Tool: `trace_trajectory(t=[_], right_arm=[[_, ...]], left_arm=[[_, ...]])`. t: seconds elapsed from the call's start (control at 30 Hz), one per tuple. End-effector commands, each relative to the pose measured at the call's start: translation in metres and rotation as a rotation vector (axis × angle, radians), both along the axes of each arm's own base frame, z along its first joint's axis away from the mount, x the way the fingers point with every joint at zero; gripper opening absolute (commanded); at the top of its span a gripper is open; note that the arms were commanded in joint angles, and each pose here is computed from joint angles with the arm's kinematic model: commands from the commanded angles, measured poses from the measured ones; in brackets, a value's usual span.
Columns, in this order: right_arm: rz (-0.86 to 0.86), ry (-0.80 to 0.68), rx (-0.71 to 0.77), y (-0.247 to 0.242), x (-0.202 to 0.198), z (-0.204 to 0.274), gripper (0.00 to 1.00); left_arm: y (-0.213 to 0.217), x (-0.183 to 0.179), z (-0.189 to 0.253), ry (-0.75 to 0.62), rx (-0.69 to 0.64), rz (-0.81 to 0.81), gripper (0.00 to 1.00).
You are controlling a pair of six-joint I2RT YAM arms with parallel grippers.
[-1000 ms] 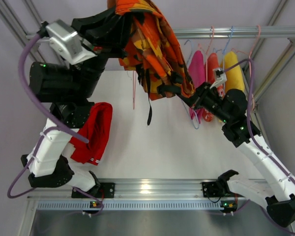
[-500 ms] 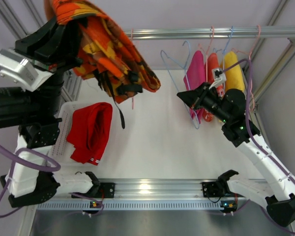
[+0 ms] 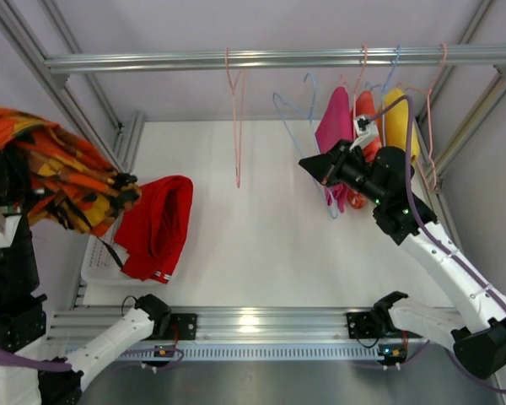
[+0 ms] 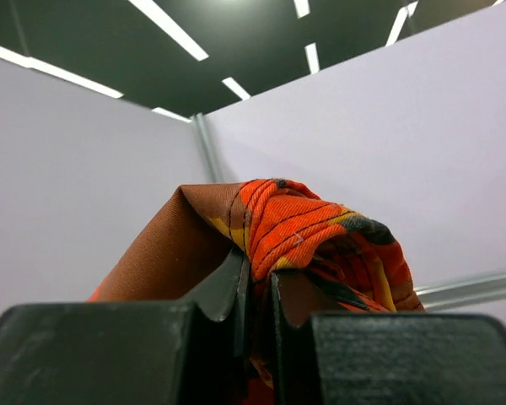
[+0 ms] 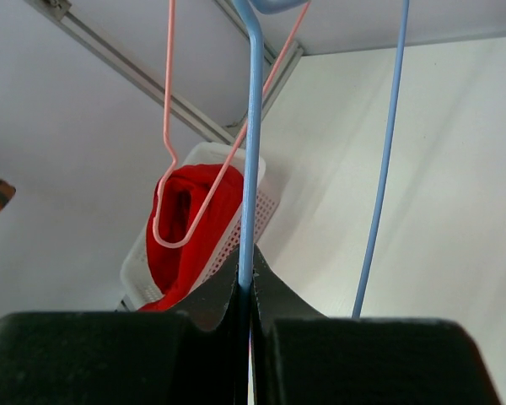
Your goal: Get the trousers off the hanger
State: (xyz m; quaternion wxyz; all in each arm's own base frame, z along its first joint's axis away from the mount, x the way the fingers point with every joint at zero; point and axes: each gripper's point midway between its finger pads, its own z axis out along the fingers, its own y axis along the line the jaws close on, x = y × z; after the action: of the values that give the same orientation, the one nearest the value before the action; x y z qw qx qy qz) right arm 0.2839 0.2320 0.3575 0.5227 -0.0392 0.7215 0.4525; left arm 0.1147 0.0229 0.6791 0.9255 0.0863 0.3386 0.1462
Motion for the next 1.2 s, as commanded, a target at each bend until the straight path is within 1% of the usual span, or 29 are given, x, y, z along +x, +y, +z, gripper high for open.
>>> trace_trajectory(t=[0.0,0.07,0.1,0.17,0.2,0.23,0.3,0.33,0.43,0.47,0.5,0.6,0.77,0.8,0.87,0.97,1.0,1.07,1.1,1.17], right_arm=[[0.023,-0.082,0.007,0.004,-0.004,0.03,0.0],[0.025,-0.085,-0.002,0.005,-0.002,0.03,0.0],[0.025,-0.081,-0.007,0.006,-0.002,0.029,0.0],[0.026,-0.082,-0.012,0.006,-0.002,0.029,0.0],[0.028,-0.078,-0.015,0.007,-0.001,0.027,0.0],[0.028,-0.083,-0.014,0.007,-0.001,0.03,0.0],[0.028,-0.079,-0.019,0.007,0.0,0.028,0.0],[0.03,-0.079,-0.019,0.008,0.0,0.029,0.0],[0.033,-0.075,-0.021,0.01,0.002,0.027,0.0],[0.035,-0.073,-0.023,0.011,0.002,0.026,0.0],[0.036,-0.074,-0.022,0.011,0.002,0.026,0.0],[0.038,-0.066,-0.02,0.012,0.003,0.023,0.0],[0.035,-0.056,-0.02,0.012,0.003,0.02,0.0],[0.036,-0.054,-0.021,0.012,0.003,0.019,0.0],[0.039,-0.052,-0.017,0.013,0.003,0.019,0.0],[0.037,-0.05,-0.008,0.013,0.003,0.018,0.0],[0.036,-0.048,-0.006,0.013,0.004,0.018,0.0],[0.042,-0.042,-0.004,0.014,0.002,0.017,0.0],[0.042,-0.043,-0.003,0.014,0.002,0.018,0.0],[0.042,-0.045,-0.006,0.013,0.001,0.02,0.0]], left_arm=[[0.024,-0.016,-0.03,0.05,0.051,0.122,0.0],[0.033,-0.017,-0.054,0.109,0.061,0.174,0.0],[0.038,-0.017,-0.074,0.154,0.083,0.201,0.0],[0.051,-0.02,-0.095,0.205,0.072,0.259,0.0],[0.06,-0.03,-0.104,0.209,0.062,0.282,0.0],[0.059,-0.024,-0.119,0.252,0.082,0.299,0.0],[0.069,-0.033,-0.134,0.276,0.064,0.335,0.0],[0.067,-0.029,-0.147,0.312,0.08,0.336,0.0],[0.069,-0.033,-0.164,0.342,0.064,0.332,0.0],[0.066,-0.028,-0.175,0.377,0.081,0.33,0.0],[0.066,-0.03,-0.18,0.383,0.075,0.327,0.0],[0.06,-0.02,-0.205,0.44,0.091,0.31,0.0],[0.049,0.007,-0.245,0.53,0.119,0.31,0.0],[0.042,0.021,-0.257,0.549,0.131,0.301,0.0],[0.035,0.036,-0.27,0.575,0.153,0.313,0.0],[0.014,0.07,-0.29,0.573,0.186,0.321,0.0],[0.002,0.082,-0.298,0.579,0.215,0.306,0.0],[-0.012,0.098,-0.308,0.562,0.216,0.298,0.0],[-0.026,0.112,-0.317,0.593,0.234,0.271,0.0],[-0.035,0.123,-0.323,0.609,0.221,0.255,0.0]])
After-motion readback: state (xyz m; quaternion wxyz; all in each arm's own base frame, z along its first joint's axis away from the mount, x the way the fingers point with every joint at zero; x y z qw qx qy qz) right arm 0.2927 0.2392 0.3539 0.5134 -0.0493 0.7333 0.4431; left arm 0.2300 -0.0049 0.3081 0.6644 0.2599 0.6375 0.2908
